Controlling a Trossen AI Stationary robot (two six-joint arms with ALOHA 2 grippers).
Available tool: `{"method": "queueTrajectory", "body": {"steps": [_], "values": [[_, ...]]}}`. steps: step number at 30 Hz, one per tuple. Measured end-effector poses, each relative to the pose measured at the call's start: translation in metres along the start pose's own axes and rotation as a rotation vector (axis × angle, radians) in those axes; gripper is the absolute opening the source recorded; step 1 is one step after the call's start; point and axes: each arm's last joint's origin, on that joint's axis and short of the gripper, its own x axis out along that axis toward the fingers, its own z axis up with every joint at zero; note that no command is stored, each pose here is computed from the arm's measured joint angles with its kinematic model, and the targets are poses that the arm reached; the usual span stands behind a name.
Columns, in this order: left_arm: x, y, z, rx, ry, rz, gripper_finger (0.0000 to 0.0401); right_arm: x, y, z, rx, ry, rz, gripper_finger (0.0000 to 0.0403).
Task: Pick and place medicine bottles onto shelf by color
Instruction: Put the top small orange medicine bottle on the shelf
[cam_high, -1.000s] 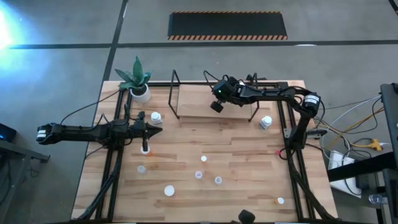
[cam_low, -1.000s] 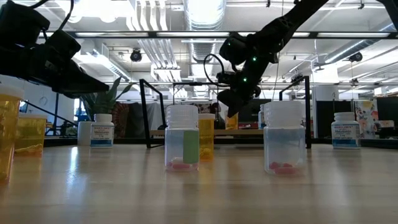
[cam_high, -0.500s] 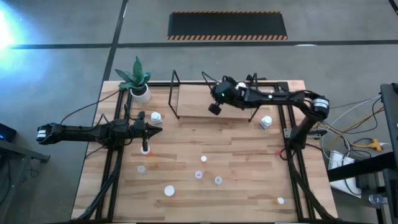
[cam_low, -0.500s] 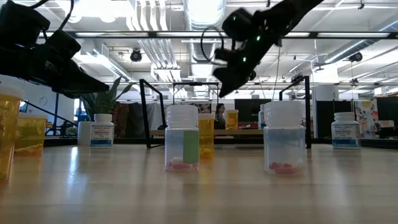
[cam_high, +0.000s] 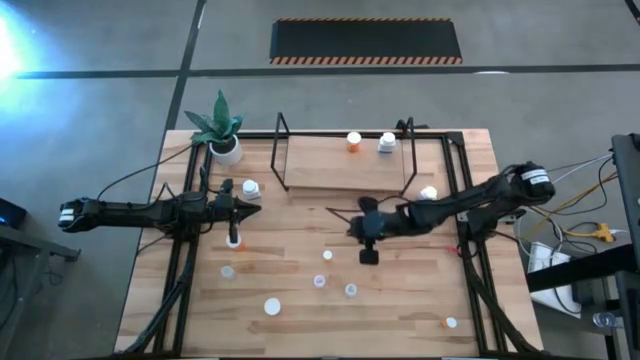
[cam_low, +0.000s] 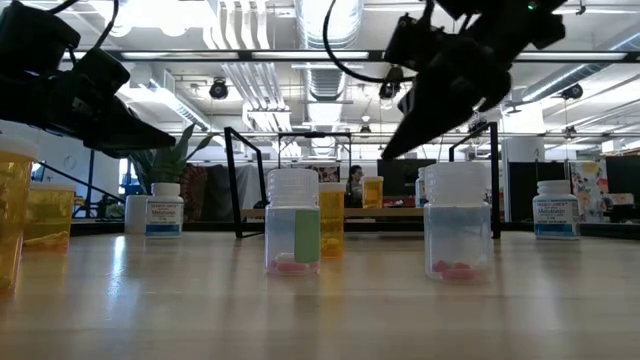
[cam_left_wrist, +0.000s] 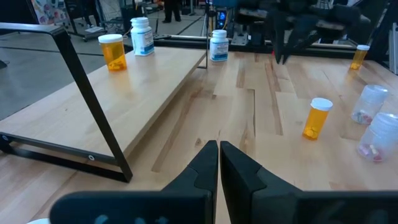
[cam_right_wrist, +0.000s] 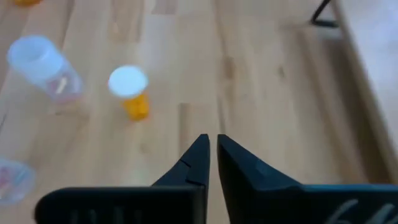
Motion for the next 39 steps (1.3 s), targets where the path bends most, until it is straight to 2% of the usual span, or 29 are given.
{"method": "queueTrajectory", "body": {"steps": [3,9,14,19,26,32,39], "values": [[0.000,0.000,0.000,0.000,0.000,0.000,0.0000,0.006,0.006,-0.008,0.013,0.014,0.019,0.0060],[0.000,0.000,0.000,0.000,0.000,0.000,0.0000,0.030,0.015,-0.014,0.010,-0.053,0.185,0.0135],[0.000,0.000,0.000,0.001,0.004,0.000,0.0000,0.054,0.020,-0.021,-0.006,-0.038,0.190,0.0164],[0.000,0.000,0.000,0.001,0.006,0.000,0.0000,0.069,0.024,-0.013,-0.007,-0.119,0.196,0.0166],[0.000,0.000,0.000,0.001,0.006,0.000,0.0000,0.083,0.027,-0.004,-0.013,-0.143,0.197,0.0163],[0.000,0.000,-0.001,0.001,0.008,0.000,0.0000,0.084,0.028,0.002,-0.020,-0.143,0.198,0.0133],[0.001,0.000,-0.001,0.001,0.009,0.000,0.0000,0.072,0.026,0.011,-0.012,-0.150,0.197,0.0099]]}}
